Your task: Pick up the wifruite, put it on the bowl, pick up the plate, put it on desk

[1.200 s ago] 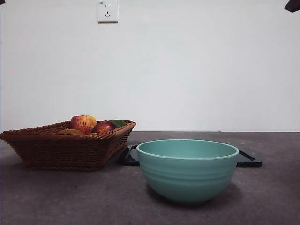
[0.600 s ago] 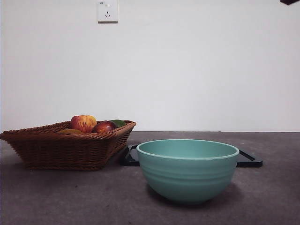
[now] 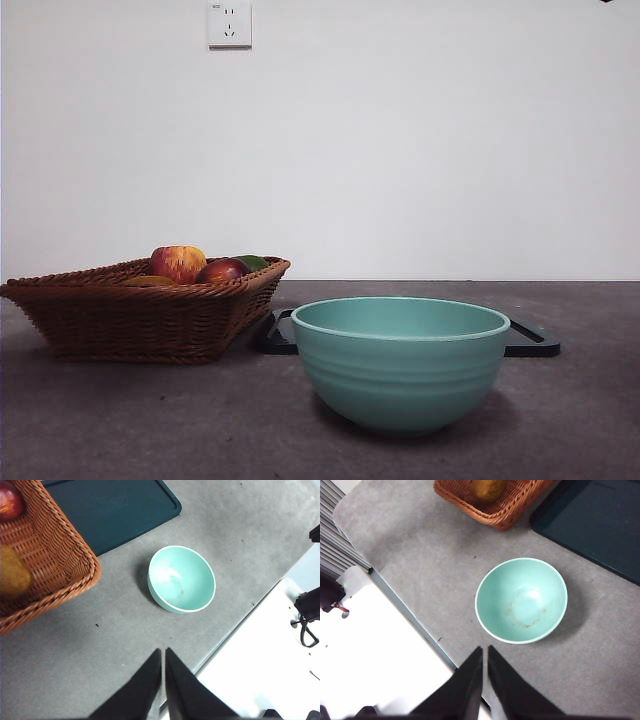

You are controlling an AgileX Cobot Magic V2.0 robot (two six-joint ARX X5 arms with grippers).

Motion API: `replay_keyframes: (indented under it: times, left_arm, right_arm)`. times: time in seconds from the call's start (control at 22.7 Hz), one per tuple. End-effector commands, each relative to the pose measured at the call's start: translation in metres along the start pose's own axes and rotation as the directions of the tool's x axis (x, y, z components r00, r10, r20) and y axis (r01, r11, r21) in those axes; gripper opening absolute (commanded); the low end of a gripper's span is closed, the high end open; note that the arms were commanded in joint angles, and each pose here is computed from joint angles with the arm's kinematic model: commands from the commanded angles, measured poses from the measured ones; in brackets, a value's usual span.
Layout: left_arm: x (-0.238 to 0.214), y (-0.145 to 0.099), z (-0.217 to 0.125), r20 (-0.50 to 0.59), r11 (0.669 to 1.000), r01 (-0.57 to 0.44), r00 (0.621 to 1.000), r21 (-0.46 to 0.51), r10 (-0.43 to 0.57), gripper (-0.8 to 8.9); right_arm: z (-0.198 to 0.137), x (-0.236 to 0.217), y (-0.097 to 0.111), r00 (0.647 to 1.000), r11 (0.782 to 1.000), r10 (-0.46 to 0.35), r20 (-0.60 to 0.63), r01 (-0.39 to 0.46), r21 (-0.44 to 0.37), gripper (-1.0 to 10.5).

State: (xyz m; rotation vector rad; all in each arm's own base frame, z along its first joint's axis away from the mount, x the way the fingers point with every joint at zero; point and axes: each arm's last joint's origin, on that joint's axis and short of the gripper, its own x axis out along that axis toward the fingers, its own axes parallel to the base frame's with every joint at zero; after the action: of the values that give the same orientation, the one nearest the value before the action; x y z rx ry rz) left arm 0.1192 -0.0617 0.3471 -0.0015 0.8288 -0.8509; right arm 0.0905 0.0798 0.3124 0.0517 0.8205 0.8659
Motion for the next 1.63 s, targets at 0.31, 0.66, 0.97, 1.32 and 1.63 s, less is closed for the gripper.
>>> replay_keyframes:
  times: [0.31, 0.66, 0.97, 1.32, 1.63]
  left_arm:
    - [-0.003, -0.002, 0.002, 0.021, 1.0, 0.007, 1.0, 0.021, -0.008, 0.1]
    - [-0.066, -0.004, 0.004, 0.687, 0.855, -0.51, 0.653, 0.089, 0.318, 0.09]
    - [-0.053, 0.013, -0.059, 0.775, 0.618, -0.755, 0.249, -0.22, 0.58, 0.09]
    - [-0.004, 0.046, -0.106, 0.68, 0.582, -0.771, 0.284, -0.257, 0.676, 0.09]
    - [0.035, 0.07, -0.139, 0.605, 0.594, -0.764, 0.356, -0.25, 0.712, 0.09]
  right_arm:
    - [0.005, -0.003, 0.003, 1.0, 1.0, 0.01, 0.019, -0.009, -0.024, 0.1]
    - [0.005, -0.003, 0.003, 1.0, 1.0, 0.01, 0.019, -0.009, -0.024, 0.1]
    - [0.005, -0.003, 0.003, 1.0, 1.0, 0.01, 0.019, -0.009, -0.024, 0.1]
    - [0.006, -0.003, 0.003, 0.999, 1.0, 0.013, 0.033, -0.012, -0.029, 0.1]
    - [0.007, -0.003, 0.003, 0.999, 0.999, 0.014, 0.039, -0.013, -0.032, 0.1]
